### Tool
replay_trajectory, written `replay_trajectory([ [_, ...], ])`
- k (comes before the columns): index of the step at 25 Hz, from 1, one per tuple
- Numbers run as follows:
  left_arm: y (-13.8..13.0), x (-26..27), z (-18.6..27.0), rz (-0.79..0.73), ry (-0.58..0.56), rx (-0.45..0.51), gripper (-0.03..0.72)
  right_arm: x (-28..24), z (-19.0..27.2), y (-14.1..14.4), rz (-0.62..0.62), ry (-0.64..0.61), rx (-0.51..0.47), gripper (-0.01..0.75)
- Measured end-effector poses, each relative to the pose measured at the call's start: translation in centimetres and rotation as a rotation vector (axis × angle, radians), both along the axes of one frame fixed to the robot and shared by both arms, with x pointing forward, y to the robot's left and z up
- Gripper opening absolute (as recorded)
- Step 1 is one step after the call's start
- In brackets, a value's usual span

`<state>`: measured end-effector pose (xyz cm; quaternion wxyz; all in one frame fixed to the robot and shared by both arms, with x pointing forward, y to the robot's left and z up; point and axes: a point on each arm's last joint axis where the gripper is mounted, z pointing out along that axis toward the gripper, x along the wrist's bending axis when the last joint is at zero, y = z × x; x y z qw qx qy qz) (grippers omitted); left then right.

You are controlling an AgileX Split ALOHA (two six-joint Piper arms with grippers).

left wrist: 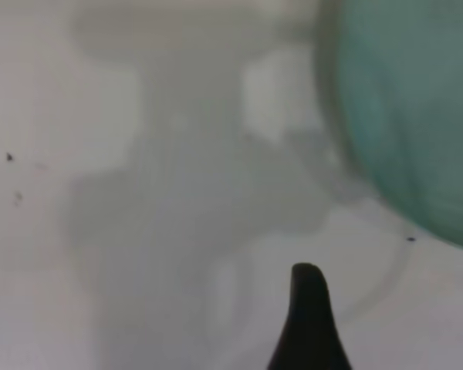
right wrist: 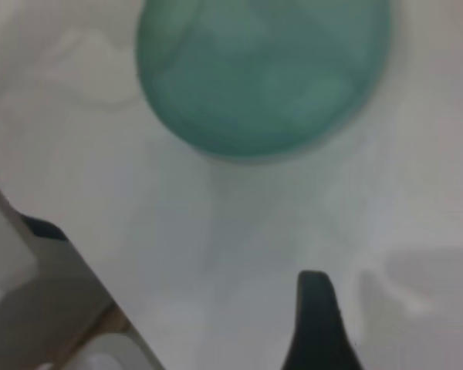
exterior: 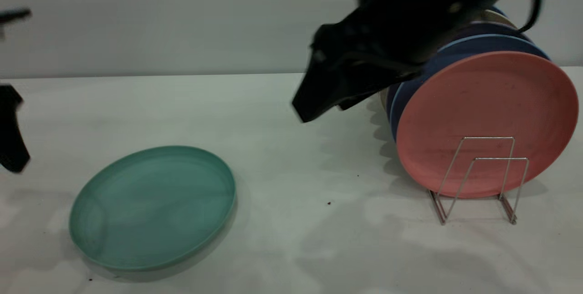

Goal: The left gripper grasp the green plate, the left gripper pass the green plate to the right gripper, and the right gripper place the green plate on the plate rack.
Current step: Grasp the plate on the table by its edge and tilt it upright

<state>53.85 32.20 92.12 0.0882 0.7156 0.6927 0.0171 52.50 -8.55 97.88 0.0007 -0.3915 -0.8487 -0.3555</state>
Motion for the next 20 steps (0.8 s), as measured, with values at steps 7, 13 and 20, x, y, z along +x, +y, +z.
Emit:
replay_trajectory([
  [7, -0.4, 4.4, -4.1, -0.073, 0.079, -0.099, 0.586, 0.3, -1.2, 1.1, 0.057, 0.029, 0.055, 0.541],
  [13, -0.2, 6.8, -6.9, -0.087, 0.078, -0.114, 0.586, 0.3, -1.2, 1.1, 0.060, 0.024, 0.060, 0.541],
  [20, -0.2, 7.0, -10.1, -0.059, 0.109, -0.120, 0.586, 0.3, -1.2, 1.1, 0.060, 0.024, 0.061, 0.541],
])
